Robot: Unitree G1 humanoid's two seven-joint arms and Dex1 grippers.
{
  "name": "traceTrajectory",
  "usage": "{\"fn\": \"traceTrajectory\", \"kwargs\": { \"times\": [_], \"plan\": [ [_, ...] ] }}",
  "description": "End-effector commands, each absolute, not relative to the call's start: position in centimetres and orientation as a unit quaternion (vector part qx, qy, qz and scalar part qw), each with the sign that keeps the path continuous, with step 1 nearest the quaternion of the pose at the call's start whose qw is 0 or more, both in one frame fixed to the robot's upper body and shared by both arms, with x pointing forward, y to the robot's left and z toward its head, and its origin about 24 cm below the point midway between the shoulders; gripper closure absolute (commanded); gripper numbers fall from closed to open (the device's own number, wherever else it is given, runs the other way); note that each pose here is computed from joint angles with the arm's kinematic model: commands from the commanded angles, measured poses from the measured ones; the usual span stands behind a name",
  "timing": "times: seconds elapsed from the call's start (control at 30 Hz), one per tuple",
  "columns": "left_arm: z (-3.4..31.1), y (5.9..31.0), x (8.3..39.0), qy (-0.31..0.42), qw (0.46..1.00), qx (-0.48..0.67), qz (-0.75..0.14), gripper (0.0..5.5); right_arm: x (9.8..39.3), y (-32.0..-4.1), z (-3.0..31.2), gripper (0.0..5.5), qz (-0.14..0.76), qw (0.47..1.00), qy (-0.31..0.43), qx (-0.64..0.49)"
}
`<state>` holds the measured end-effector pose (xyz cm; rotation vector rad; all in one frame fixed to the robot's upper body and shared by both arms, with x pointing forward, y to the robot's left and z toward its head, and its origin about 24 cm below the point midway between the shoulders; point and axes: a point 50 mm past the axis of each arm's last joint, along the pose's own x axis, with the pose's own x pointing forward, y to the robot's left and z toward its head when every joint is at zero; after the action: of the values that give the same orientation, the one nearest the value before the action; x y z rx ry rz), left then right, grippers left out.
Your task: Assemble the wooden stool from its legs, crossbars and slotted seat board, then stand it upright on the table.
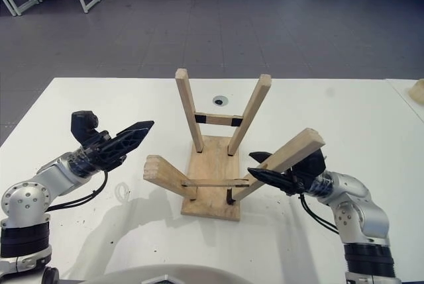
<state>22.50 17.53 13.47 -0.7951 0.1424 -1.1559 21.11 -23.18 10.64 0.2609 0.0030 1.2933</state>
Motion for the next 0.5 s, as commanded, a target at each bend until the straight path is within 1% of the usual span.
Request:
{"fn": "traceTrajectory", "kwargs": {
  "times": [0.03,0.13,0.27,0.33,0.5],
  "plan": [
    [13.3,17.4,22.3,0.068,0.769,-0.360,-0.523,0.48,21.8,-22.7,13.4,3.44,0.604,0.791,-0.042,0.091],
    [13.3,17.5,22.2,0.069,0.771,-0.358,-0.522,0.48,21.1,-22.0,14.0,3.44,0.620,0.779,-0.043,0.089],
    [13.2,17.5,22.1,0.068,0.772,-0.358,-0.520,0.48,19.8,-22.0,13.2,3.44,0.633,0.769,-0.012,0.093],
    [13.1,17.5,22.1,0.068,0.772,-0.359,-0.520,0.48,19.8,-22.3,12.9,3.44,0.627,0.773,-0.010,0.093],
    [13.2,17.4,22.2,0.072,0.770,-0.356,-0.524,0.48,20.9,-23.7,11.9,3.44,0.585,0.808,-0.024,0.075]
  ]
}}
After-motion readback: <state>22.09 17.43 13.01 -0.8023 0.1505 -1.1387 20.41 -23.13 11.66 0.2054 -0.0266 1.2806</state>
